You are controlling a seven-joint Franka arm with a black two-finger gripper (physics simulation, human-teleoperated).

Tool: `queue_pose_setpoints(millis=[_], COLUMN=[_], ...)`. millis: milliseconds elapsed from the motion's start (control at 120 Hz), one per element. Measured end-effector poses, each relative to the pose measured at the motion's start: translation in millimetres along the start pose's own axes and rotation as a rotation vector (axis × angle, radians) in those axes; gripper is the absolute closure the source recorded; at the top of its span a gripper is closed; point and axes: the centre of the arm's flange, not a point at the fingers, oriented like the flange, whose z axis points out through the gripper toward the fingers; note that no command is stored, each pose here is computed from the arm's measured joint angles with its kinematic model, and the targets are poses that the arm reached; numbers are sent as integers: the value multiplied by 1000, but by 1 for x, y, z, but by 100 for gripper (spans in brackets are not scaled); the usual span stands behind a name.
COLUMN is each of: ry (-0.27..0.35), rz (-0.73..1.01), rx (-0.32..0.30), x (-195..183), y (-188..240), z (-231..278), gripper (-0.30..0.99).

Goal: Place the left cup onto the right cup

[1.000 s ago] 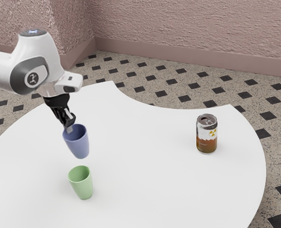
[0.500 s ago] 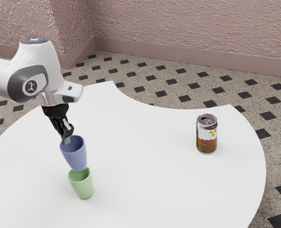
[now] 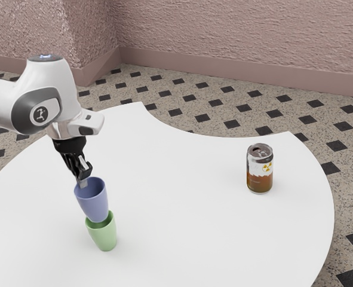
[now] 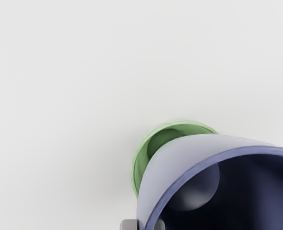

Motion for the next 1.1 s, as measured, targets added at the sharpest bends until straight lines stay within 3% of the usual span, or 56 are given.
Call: queue_pose_setpoints(millis=[792,1100], ry=[-39,-30], rz=[-1,0], rx=[-12,-11], x=[8,8], y=[-2,-1], z=[26,23], gripper=[78,46])
